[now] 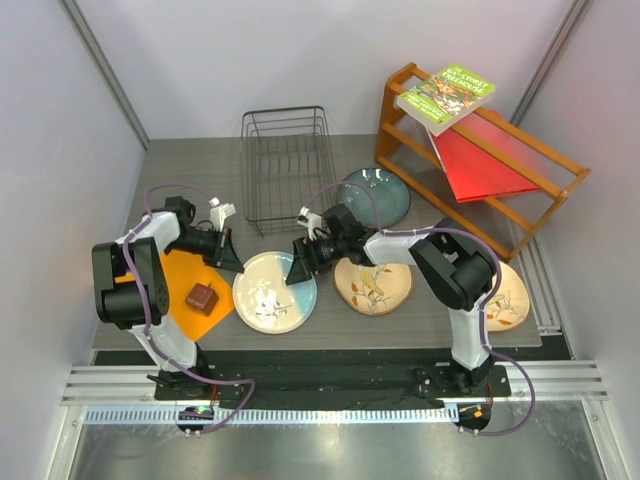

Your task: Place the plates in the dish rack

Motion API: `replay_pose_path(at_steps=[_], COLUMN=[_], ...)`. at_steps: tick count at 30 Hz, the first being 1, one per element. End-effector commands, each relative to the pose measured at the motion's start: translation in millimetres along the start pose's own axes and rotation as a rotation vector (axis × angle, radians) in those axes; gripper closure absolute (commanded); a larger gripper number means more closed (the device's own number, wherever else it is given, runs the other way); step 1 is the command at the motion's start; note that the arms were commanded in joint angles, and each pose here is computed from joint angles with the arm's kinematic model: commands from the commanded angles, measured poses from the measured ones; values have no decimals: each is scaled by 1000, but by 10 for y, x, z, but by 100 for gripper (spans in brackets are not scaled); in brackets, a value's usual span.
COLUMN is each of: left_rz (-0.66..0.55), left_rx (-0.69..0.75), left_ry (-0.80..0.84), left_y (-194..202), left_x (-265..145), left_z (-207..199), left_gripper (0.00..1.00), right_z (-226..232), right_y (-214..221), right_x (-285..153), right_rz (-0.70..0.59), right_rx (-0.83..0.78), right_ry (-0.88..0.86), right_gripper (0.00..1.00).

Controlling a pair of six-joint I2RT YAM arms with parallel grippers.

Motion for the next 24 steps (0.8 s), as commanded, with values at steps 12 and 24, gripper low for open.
replay_pose_path(at_steps=[12, 24], left_rz=[-98, -368], left_rx=[73, 254], left_ry=[-18, -245], left_y=[-194, -749], left_x=[-101, -1019], left_z=[-26, -461], left_gripper=[81, 32], right_z=[268, 679], right_y=[51, -564], right_x=[-5, -817], right_rz=[87, 128], right_rx=[-35, -315], right_ry=[-114, -28], right_gripper=[99, 99])
Point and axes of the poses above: each gripper's point midway between its finger pads, its own x axis out along the fingers, its own z axis along the line the jaws close on, y = z × x, the point moved 1 cm from there along -x, back along the fingers
